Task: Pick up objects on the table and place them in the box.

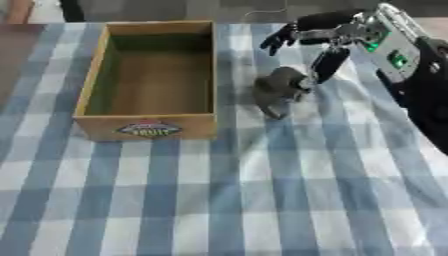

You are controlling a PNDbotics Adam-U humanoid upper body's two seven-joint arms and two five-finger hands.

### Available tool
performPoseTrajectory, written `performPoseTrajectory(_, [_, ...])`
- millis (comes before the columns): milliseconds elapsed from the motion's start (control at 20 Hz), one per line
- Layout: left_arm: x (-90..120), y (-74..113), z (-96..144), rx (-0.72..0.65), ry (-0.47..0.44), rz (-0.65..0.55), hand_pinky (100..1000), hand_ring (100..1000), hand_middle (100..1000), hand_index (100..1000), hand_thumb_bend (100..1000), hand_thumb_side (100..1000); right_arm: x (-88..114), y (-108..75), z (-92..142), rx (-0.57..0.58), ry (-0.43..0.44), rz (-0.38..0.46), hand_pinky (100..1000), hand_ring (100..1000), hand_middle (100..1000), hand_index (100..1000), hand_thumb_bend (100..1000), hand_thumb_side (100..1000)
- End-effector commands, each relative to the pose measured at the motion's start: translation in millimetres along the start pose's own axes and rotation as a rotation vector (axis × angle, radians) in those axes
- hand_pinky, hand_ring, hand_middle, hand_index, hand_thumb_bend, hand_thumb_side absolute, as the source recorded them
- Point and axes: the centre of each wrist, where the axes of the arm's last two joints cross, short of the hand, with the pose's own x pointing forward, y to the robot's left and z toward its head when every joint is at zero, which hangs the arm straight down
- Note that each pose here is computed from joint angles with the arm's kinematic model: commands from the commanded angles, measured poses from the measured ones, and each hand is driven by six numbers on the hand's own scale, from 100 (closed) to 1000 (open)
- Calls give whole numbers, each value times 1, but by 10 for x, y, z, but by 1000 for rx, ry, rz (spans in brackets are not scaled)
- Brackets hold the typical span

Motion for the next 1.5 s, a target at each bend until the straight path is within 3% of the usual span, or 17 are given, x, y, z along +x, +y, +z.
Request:
performPoseTrajectory(50, [72, -1, -55, -13, -35, 8, 798, 831, 785, 681, 100, 621, -60, -166, 135, 75, -41, 130, 873, 906, 814, 976, 326, 100])
performPoseTrajectory(600, [71, 5, -59, -13, -36, 6, 798, 831, 786, 681, 100, 621, -150, -108, 192, 159, -8, 237, 887, 912, 835, 972, 314, 100])
performPoseTrajectory(1000, [75, -1, -61, -12, -36, 10, 798, 831, 786, 680, 100, 622, -178, 6, 145, 183, -42, 206, 872, 907, 822, 975, 327, 100])
performPoseTrajectory(1500, [76, -5, -60, -13, -36, 12, 799, 831, 787, 681, 100, 623, -90, -96, 122, 166, -88, 168, 868, 905, 818, 976, 337, 100])
